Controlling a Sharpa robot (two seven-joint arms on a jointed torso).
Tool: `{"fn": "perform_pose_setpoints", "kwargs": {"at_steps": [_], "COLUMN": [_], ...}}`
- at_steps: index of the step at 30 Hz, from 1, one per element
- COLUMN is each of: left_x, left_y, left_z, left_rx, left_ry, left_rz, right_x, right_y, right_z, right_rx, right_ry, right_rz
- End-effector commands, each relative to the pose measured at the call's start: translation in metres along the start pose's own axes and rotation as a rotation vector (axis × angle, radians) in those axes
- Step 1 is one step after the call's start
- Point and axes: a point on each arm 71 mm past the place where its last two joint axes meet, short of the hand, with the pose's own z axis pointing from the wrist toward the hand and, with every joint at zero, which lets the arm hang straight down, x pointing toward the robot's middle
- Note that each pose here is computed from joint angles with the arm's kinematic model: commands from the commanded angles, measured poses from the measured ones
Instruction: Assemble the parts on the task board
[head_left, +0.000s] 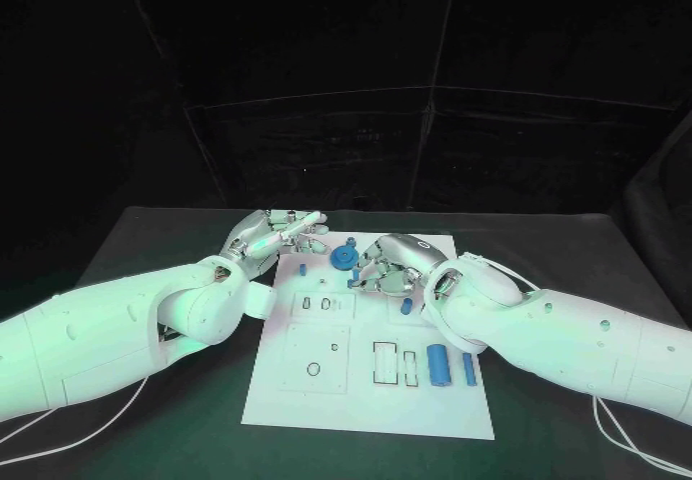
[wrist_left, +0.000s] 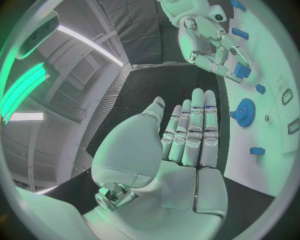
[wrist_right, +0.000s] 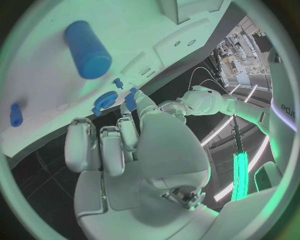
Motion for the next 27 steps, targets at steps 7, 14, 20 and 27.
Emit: {"fn": "perform_pose_setpoints", "kwargs": {"at_steps": [7,14,20,27], "left_x": [0.0024,0.0027,0.0025,0.0025], "left_y": [-0.0018,-0.0018,-0.0016,-0.0014], "left_z": [0.0023,0.0031,0.0033,0.0037], "left_rx": [0.006,0.006,0.005,0.004], "left_ry": [0.010,0.010,0.010,0.010], "left_rz": [0.000,0.000,0.001,0.001], "right_x": [0.015,0.024,0.030,0.037], "right_y": [0.011,0.016,0.019,0.025], "right_z": [0.004,0.006,0.007,0.009], "right_rx": [-0.005,-0.013,-0.018,-0.031], "right_ry": [0.041,0.065,0.070,0.082], "right_rz": [-0.100,-0.110,-0.108,-0.104]}}
